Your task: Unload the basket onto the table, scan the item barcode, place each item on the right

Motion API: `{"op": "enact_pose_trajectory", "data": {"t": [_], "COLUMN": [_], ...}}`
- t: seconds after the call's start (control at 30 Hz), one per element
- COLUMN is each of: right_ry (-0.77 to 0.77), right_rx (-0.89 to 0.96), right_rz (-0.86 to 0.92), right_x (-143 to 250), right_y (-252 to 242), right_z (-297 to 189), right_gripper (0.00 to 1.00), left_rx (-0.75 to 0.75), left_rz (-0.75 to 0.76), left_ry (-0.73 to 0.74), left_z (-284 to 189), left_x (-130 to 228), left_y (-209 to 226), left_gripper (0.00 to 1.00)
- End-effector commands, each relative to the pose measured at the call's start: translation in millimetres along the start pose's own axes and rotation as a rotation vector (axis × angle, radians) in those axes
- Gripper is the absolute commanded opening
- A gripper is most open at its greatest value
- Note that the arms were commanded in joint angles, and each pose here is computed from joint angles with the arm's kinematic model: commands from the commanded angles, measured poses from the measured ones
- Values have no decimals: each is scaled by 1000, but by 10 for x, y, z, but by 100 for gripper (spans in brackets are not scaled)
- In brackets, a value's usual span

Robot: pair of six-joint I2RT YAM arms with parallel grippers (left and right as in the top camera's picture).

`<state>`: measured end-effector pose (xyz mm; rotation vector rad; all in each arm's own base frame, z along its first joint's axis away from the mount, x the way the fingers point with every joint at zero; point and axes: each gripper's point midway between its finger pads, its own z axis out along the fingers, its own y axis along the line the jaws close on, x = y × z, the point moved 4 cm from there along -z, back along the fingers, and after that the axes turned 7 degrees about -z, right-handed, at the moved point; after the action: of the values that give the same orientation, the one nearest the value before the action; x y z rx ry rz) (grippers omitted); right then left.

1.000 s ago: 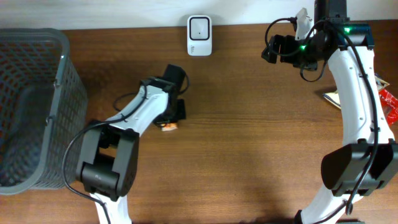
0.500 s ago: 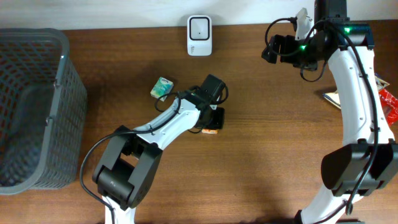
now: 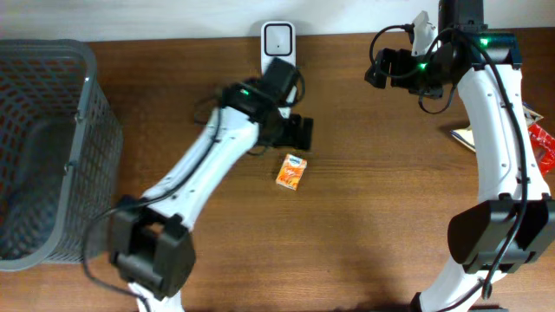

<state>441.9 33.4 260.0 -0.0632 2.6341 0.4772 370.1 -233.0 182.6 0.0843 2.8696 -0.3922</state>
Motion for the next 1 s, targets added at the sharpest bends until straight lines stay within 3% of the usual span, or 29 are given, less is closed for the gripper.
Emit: {"op": "enact_pose_trajectory", "data": {"t": [0.0,0.37,0.57,0.97], "right_ry": [3,4,3,3], "right_rx": [4,4,4,4], "right_rz": [-7,-6,-7,-7], "right_x": [7,8,7,7], "right_y": [8,8,8,8], "right_z": [10,10,10,9], "right_gripper": [99,99,98,99], "left_rx": [-61,-209,-354,-382], "left_rz": [-38,-193,-222,-328], "left_ry": [-79,-35,-84,-85], "left_z": [-427,-560,-641,-735], "left_x": [-137,-158,-224,-257], "left_y": [299,1048,1358,1775], "left_gripper": [99,99,99,99]}}
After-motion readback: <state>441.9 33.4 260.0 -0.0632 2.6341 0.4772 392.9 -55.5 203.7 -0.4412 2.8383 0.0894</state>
